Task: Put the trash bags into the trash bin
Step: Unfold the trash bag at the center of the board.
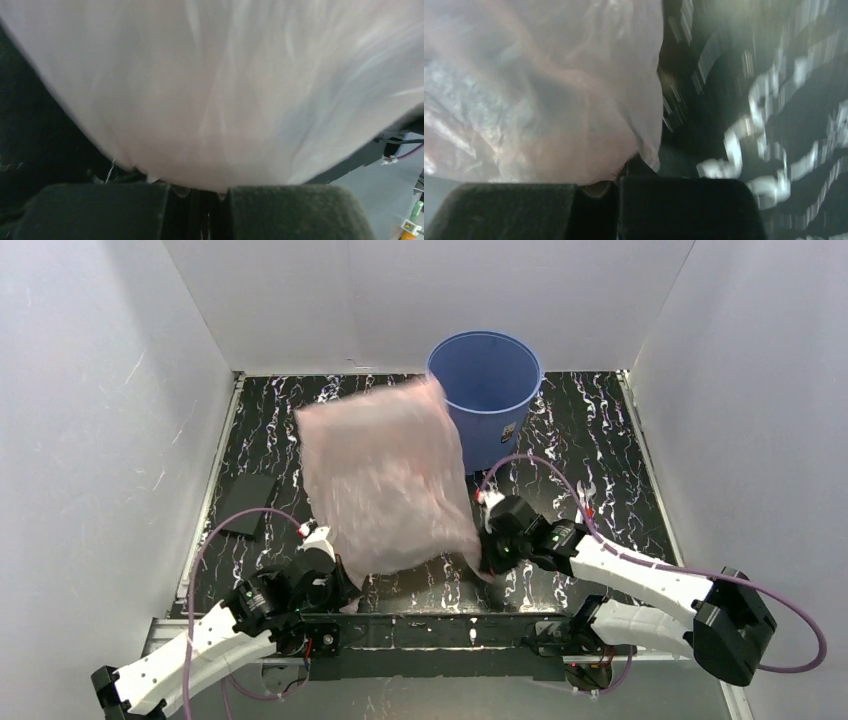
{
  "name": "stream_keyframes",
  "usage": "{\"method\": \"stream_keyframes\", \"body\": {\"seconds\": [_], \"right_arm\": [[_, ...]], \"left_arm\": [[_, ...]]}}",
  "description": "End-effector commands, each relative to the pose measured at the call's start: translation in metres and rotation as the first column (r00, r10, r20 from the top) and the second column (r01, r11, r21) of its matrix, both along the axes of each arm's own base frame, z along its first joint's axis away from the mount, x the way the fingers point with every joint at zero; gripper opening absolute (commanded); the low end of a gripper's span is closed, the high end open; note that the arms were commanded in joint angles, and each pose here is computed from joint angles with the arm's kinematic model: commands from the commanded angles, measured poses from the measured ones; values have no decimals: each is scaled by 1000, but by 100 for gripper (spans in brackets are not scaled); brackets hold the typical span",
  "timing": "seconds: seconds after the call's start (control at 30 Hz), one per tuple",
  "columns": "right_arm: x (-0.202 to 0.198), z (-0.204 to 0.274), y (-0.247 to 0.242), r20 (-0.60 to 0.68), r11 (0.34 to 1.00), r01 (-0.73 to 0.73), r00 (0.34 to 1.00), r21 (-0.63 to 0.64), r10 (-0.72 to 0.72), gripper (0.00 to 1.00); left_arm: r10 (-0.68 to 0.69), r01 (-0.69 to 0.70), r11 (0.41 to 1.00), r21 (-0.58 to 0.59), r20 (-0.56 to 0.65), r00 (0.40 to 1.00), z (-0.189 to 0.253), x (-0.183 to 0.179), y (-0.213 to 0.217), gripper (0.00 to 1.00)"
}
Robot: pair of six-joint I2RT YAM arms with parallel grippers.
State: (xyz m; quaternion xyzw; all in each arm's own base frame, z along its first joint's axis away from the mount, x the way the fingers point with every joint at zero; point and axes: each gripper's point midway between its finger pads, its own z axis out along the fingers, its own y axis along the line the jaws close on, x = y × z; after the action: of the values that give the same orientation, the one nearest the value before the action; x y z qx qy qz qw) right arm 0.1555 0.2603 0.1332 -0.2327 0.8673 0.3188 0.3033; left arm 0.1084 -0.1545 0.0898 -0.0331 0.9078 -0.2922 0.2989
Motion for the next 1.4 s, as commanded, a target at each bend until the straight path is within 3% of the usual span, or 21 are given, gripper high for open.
{"method": "stream_keyframes", "body": {"seconds": [0.0,0.07,0.17,0.27,0.33,0.47,0.63,1.03,1.23,1.37], "right_arm": [[9,68,-5,79,996,61,995,68,-66,1],[27,109,3,174,998,41,984,39,-47,1],[46,192,16,299,996,16,953,92,-43,1],[53,261,9,415,971,48,898,236,-145,1],[51,250,5,413,966,56,896,252,-160,1],[30,161,5,206,995,43,977,88,-61,1],[14,160,13,159,975,16,986,224,-53,2],[14,199,46,76,947,-18,997,320,-7,3],[34,206,56,65,942,48,995,331,-73,4],[58,212,63,91,949,91,988,302,-123,5]], "left_arm": [[144,-125,982,-139,136,980,80,14,15,0],[145,-138,989,-44,253,957,131,23,36,0],[74,-78,997,-7,434,898,229,32,43,0],[47,-68,997,26,491,870,261,37,45,0],[80,-106,994,36,435,897,239,35,50,0],[66,-50,997,-62,294,953,180,17,28,0],[40,7,984,-178,257,966,165,4,15,0],[-185,233,946,-225,217,958,202,-9,-39,37],[-229,302,921,-248,285,931,244,-9,-50,45],[-206,292,936,-197,367,907,268,-3,-36,59]]}}
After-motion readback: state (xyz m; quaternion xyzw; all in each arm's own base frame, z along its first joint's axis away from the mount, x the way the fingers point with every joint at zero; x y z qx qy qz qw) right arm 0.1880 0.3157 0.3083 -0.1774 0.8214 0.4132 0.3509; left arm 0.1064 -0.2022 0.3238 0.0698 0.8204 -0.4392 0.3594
